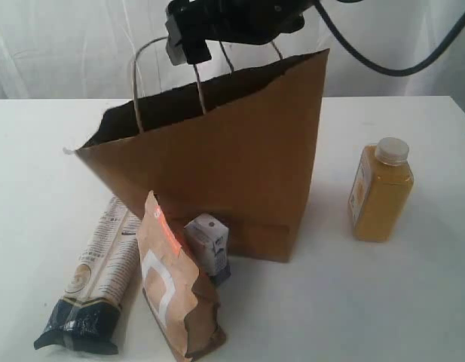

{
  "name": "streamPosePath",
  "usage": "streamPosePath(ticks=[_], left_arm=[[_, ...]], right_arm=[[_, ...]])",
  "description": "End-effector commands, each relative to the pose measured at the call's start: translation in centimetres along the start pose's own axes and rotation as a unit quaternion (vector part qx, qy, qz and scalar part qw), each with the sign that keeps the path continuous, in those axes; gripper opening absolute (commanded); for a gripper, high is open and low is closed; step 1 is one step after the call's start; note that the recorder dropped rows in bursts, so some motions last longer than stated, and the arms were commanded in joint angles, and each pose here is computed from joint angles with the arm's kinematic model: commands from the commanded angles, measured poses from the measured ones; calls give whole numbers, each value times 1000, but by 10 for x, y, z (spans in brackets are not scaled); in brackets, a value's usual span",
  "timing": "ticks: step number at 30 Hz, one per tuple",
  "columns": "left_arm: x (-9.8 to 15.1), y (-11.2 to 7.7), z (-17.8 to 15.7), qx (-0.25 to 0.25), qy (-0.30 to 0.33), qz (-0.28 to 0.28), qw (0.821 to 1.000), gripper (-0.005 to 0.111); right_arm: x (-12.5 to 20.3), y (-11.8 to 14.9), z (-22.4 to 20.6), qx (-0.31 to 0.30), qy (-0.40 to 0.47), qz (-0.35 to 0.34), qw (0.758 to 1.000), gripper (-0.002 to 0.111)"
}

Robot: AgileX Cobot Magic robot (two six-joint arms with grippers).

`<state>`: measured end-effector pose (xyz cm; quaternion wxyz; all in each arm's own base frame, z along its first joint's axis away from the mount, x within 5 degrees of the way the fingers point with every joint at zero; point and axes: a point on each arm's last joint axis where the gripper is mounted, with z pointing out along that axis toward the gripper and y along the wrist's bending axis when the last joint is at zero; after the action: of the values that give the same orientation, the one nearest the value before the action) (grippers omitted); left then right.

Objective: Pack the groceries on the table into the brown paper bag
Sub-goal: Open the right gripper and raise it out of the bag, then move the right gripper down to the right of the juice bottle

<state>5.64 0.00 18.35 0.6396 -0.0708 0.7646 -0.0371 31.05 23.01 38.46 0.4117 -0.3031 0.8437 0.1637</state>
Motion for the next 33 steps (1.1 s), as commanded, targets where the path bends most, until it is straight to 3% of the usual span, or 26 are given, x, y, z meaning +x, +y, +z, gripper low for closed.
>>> streamPosePath(ticks=[1, 11, 19, 23, 29, 33], left_arm=[[1, 0, 0, 4, -1, -1, 1000, 0], [1, 0, 0, 4, -1, -1, 1000, 0], [1, 0, 0, 4, -1, -1, 1000, 0], [1, 0, 0, 4, -1, -1, 1000, 0], [1, 0, 0, 4, -1, -1, 1000, 0], [1, 0, 0, 4, -1, -1, 1000, 0]], right_arm=[[-2, -1, -6, 4, -5, -9, 1000, 95], [-7, -1, -21, 10, -26, 5, 1000, 95], [-12, 5, -98, 17, -55, 13, 998, 83], [-3, 9, -144, 15, -44, 13, 999, 70], [23, 1, -218, 95, -31, 50, 994, 64], [58, -5, -235, 142, -14, 67, 988, 61]])
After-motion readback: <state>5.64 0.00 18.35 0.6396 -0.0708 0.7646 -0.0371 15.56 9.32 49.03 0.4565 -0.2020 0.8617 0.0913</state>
